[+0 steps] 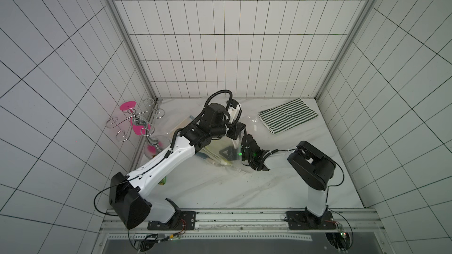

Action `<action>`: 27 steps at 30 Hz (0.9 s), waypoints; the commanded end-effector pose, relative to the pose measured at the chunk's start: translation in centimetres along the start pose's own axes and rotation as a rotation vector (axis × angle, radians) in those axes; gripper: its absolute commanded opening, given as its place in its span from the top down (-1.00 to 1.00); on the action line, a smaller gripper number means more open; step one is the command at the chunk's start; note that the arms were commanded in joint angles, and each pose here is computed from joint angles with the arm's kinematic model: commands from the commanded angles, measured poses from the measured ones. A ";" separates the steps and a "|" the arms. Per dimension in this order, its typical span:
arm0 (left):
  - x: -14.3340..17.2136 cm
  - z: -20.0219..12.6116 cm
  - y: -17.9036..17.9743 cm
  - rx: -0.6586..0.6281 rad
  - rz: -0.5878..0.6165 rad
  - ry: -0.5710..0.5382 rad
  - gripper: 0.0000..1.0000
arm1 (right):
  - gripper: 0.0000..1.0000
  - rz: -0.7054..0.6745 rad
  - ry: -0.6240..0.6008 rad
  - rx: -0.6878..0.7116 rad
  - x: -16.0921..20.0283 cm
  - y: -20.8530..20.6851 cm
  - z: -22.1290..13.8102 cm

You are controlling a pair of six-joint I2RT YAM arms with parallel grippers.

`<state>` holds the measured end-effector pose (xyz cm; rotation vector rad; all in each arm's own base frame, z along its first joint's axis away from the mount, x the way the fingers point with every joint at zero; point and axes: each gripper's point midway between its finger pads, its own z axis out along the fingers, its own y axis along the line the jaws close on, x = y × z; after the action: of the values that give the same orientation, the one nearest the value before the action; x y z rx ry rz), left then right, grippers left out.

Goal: Place the folded towel into the vacuum bag
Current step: Adjust the towel in the vacuum bag.

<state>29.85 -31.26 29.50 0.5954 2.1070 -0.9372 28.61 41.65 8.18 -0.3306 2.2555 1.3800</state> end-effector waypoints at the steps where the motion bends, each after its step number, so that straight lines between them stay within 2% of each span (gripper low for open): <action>1: 1.0 0.1 -0.9 0.052 0.013 0.011 1.00 | 0.64 -0.031 0.000 -0.077 -0.9 2.6 0.8; 4: 2.1 0.3 -0.5 0.040 0.006 0.029 1.00 | 0.17 -0.072 0.015 0.043 -0.9 1.3 -0.1; 6: 2.1 0.1 -0.5 0.043 0.009 0.026 1.00 | 0.03 -0.109 0.008 0.098 -1.1 1.0 -0.8; 11: 2.2 -0.2 -0.9 0.063 0.009 0.025 1.00 | -0.12 -0.144 0.033 0.254 -1.8 -0.9 -1.1; 17: 2.5 -0.3 -1.0 0.070 0.007 0.025 1.00 | -0.19 -0.070 0.138 0.302 1.7 -4.4 2.7; 20: 2.9 -0.1 -1.0 0.078 0.004 0.033 1.00 | -0.04 -0.078 0.183 0.327 2.9 -4.9 3.6; 22: 3.0 0.1 -1.0 0.083 0.000 0.038 1.00 | 0.22 -0.076 0.197 0.312 2.8 -4.5 3.9; 26: 3.1 0.2 -1.1 0.092 -0.001 0.042 1.00 | 0.93 -0.118 0.176 0.232 1.2 -1.7 3.5; 27: 3.1 0.2 -1.1 0.092 -0.002 0.044 1.00 | 1.00 -0.136 0.162 0.208 0.6 -0.7 3.2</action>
<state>30.06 -29.70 27.42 0.5532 2.1189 -0.8935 30.51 43.55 4.77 -0.4496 2.4207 1.0486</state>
